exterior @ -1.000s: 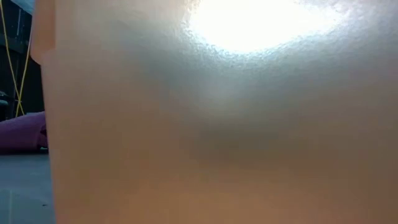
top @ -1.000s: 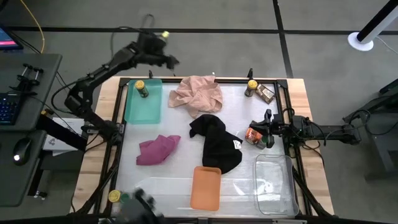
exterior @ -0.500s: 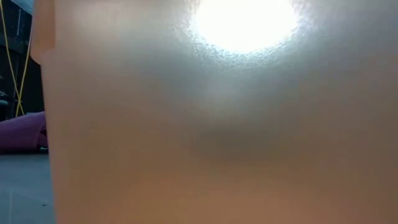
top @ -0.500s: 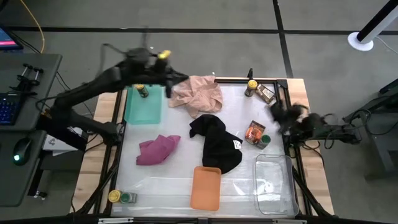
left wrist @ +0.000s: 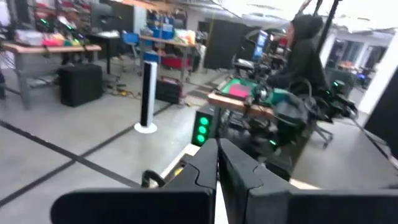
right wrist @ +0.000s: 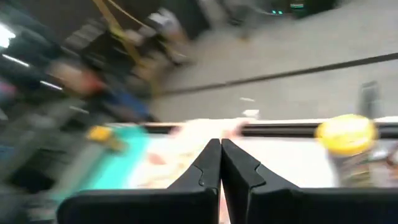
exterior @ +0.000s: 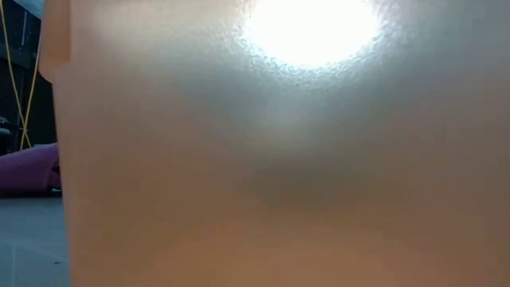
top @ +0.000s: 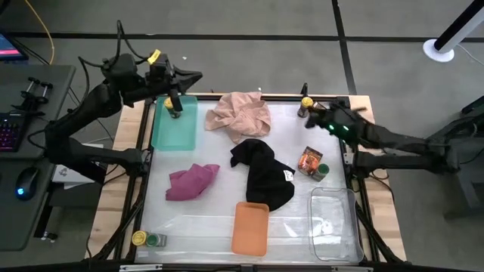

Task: Sort spices by type
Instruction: Put the right yellow seasoning bottle into the green bin

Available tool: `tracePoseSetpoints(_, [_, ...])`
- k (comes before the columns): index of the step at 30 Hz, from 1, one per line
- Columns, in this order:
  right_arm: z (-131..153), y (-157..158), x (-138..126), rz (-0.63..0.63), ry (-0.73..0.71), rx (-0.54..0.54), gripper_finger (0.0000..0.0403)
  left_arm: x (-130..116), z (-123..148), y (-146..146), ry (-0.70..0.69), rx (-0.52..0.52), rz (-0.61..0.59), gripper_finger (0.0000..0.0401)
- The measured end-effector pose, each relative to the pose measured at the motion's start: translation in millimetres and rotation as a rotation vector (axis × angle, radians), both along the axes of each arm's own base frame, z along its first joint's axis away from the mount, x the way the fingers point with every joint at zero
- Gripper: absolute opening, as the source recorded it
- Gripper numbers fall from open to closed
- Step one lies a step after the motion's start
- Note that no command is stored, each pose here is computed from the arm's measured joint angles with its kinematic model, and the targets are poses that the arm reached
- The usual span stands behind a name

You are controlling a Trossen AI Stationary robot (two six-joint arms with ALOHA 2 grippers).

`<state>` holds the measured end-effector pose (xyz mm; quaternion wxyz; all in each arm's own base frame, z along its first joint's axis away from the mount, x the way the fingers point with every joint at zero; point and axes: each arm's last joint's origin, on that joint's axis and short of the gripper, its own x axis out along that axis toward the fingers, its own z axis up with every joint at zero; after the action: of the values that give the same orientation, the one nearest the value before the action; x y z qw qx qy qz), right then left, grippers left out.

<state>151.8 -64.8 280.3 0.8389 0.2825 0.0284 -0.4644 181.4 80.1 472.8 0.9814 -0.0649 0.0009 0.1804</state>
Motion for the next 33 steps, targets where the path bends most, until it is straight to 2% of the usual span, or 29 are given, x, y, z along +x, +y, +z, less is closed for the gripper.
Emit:
tracePoseSetpoints(3, [11,-25,19,-0.017,0.162,0.042,0.0,1,-2,-2,0.021,-0.011,-0.045,0.0])
tracePoseSetpoints(6, [11,-58,32,0.019,0.326,0.168,0.0,1,-4,-6,0.046,-0.006,-0.064,0.0])
tracePoseSetpoints(9, [0,-88,36,-0.052,0.476,0.301,0.0,0,-5,-8,0.061,0.014,-0.075,0.0])
tracePoseSetpoints(11, [-5,-104,37,-0.092,0.528,0.367,0.0,0,-5,-9,0.069,0.013,-0.08,0.0])
tracePoseSetpoints(14, [-12,-119,37,-0.118,0.567,0.435,0.0,0,-8,-8,0.096,0.002,-0.057,0.0])
tracePoseSetpoints(19, [-20,-133,38,-0.177,0.557,0.473,0.0,-3,-17,-4,0.184,-0.023,0.103,0.0])
tracePoseSetpoints(26, [-38,-146,42,-0.272,0.607,0.495,0.0,-3,-17,-4,0.209,0.027,0.103,0.0])
tracePoseSetpoints(33, [-40,-149,45,-0.291,0.605,0.467,0.0,-3,-17,-4,0.221,0.055,0.103,0.0])
